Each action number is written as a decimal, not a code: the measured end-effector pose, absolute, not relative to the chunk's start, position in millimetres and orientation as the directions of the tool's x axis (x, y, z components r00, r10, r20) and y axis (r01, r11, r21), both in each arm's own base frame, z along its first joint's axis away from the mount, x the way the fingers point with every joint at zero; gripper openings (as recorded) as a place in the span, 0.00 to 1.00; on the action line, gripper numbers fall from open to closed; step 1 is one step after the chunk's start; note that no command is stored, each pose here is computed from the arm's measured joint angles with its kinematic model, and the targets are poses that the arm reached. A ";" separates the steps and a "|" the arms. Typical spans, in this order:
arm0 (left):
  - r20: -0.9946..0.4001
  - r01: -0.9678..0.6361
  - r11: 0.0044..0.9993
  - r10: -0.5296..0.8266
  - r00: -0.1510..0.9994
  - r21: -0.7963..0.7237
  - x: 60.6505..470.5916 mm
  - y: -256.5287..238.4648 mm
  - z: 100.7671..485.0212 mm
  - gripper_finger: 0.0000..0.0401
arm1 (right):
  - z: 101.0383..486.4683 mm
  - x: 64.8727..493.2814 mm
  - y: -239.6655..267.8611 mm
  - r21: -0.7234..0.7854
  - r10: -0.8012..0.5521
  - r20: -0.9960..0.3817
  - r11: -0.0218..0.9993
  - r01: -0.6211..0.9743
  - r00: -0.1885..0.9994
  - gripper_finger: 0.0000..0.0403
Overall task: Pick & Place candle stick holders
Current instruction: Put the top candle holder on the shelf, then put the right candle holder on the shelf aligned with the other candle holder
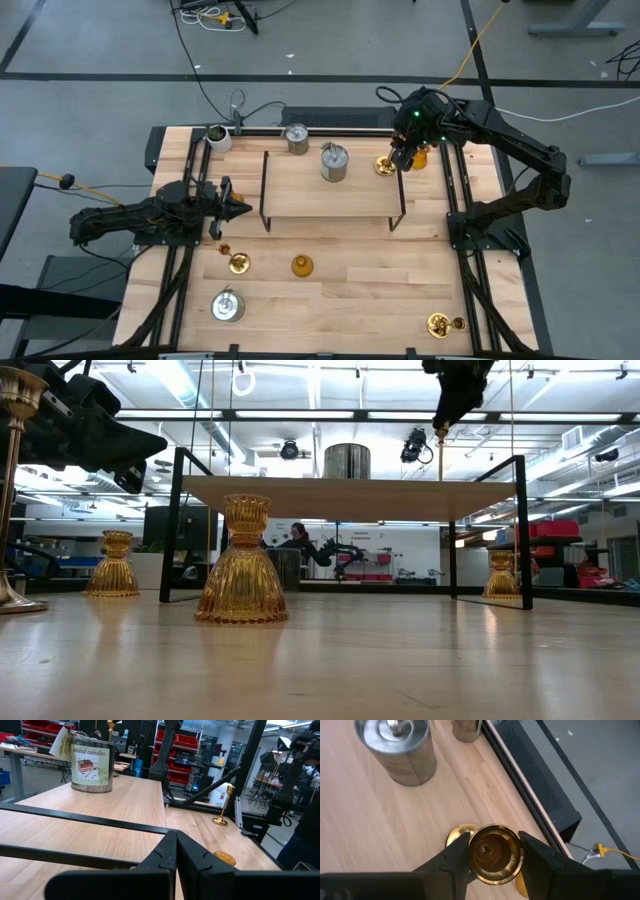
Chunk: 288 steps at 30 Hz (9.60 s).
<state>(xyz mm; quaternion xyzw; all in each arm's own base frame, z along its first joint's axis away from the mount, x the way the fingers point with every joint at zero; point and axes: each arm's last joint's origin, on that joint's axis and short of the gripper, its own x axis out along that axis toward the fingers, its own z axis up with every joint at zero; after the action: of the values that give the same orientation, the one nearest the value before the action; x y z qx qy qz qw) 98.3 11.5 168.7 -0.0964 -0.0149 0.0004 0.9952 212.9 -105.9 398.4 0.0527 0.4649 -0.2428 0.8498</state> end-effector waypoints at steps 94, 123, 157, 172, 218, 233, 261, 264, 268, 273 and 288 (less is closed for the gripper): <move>0.029 0.002 0.981 0.004 1.000 -0.192 98.3 11.5 168.6 0.02 | 417.3 179.8 -93.2 -0.142 -0.401 -0.770 0.866 0.480 0.496 0.87; 0.029 0.002 0.981 0.004 1.000 -0.192 98.3 11.5 168.6 0.02 | 370.0 148.0 -119.2 -0.139 -0.385 -0.895 0.718 0.682 0.224 0.88; 0.030 0.002 0.981 0.004 1.000 -0.192 98.3 11.5 168.7 0.02 | 299.5 125.7 -164.6 -0.146 -0.395 -0.914 0.533 0.833 0.093 0.88; 0.030 0.002 0.981 0.004 1.000 -0.192 98.3 11.5 168.7 0.02 | 279.2 127.7 -174.3 -0.111 -0.388 -0.917 0.462 0.880 0.088 0.88; 0.030 0.002 0.981 0.004 1.000 -0.192 98.3 11.5 168.7 0.02 | 300.1 111.0 -128.7 -0.147 -0.345 -0.931 0.658 0.738 0.122 0.87; 0.030 0.002 0.981 0.004 1.000 -0.192 98.3 11.5 168.6 0.02 | 314.0 98.7 -96.0 -0.153 -0.360 -0.914 0.730 0.666 0.185 0.87; 0.030 0.002 0.981 0.004 1.000 -0.192 98.3 11.5 168.7 0.02 | 327.3 88.4 -11.9 0.154 0.119 -0.868 0.988 0.034 0.483 0.87; 0.030 0.002 0.981 0.004 1.000 -0.192 98.3 11.5 168.7 0.02 | 327.9 89.3 -2.7 0.212 0.219 -0.853 0.975 -0.069 0.474 0.87; 0.030 0.002 0.981 0.004 1.000 -0.192 98.3 11.5 168.7 0.02 | 328.0 89.0 7.9 0.223 0.282 -0.850 0.958 -0.182 0.445 0.87; 0.030 0.002 0.981 0.004 1.000 -0.192 98.3 11.5 168.7 0.02 | 328.2 90.6 22.5 0.228 0.345 -0.847 0.923 -0.310 0.406 0.87; 0.030 0.002 0.981 0.004 1.000 -0.192 98.3 11.5 168.7 0.02 | 332.7 85.6 57.8 0.177 0.504 -0.800 0.718 -0.674 0.327 0.87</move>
<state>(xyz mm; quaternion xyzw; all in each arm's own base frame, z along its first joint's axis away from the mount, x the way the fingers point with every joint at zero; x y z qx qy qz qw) 98.3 11.5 168.7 -0.0964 -0.0149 0.0004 0.9952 85.6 57.8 332.7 -0.0940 0.4520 0.3638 0.8090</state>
